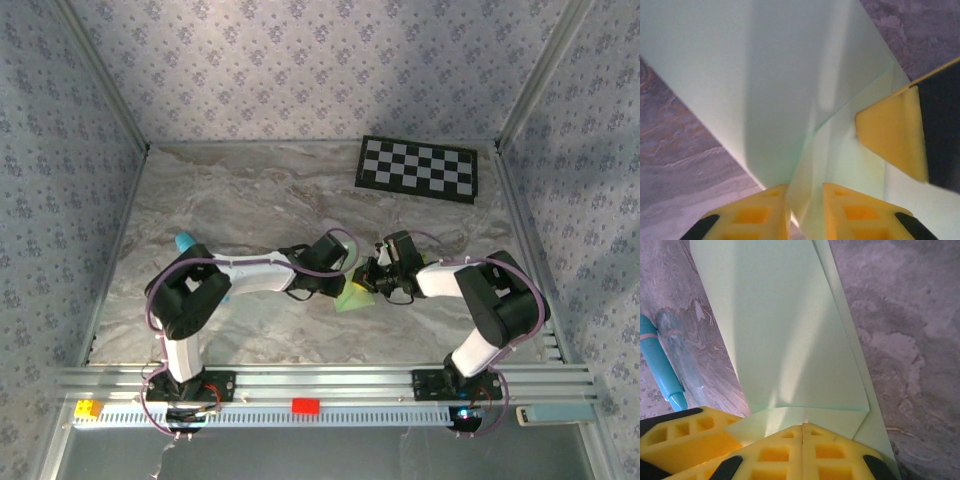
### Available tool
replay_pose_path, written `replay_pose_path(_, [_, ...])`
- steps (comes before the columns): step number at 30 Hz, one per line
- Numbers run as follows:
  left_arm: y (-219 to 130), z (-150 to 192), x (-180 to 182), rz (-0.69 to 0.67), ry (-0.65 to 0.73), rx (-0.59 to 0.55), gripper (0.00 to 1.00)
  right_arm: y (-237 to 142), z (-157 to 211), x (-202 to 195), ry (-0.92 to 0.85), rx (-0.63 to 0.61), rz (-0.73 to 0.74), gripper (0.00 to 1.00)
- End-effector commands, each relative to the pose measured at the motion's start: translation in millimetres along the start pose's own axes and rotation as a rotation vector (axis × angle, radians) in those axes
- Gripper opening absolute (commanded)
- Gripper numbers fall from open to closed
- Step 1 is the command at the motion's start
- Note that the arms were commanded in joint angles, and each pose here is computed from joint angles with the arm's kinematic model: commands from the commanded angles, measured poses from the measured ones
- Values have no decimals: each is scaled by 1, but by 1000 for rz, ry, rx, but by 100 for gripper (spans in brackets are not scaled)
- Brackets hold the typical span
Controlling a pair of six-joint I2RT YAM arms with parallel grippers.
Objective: Fold a paper plane with a square sheet of paper (pick it up from the middle)
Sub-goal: Fold the triangle a second time at the center of the table.
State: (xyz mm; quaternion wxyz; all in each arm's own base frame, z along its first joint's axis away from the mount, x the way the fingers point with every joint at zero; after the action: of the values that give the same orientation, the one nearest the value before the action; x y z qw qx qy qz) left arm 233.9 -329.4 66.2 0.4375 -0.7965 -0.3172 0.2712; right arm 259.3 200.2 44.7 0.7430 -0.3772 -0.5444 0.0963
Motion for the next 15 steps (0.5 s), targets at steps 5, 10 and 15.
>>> replay_pose_path(5, [-53,-10,-7,36,-152,-71,29,5,5,-39,46,-1,144,2])
replay_pose_path(10, [-51,-21,-35,247,-205,-92,10,4,4,-37,46,-5,139,2])
replay_pose_path(15, [-29,-24,-52,359,-245,-44,0,4,4,-37,48,-8,141,2])
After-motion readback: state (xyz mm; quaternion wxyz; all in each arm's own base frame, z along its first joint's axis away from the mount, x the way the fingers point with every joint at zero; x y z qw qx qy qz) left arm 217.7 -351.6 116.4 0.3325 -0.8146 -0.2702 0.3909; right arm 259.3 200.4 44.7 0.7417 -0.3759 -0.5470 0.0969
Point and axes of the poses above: each hand's point on the last joint's axis, 136 mm out from that joint toward the fingers, its own y axis out along the fingers, its own x axis along the line the jaws close on, z = x × y, the point moved 4 cm from there along -y, back along the fingers, and after that the axes turned 15 degrees about y, right-handed, at the moved point
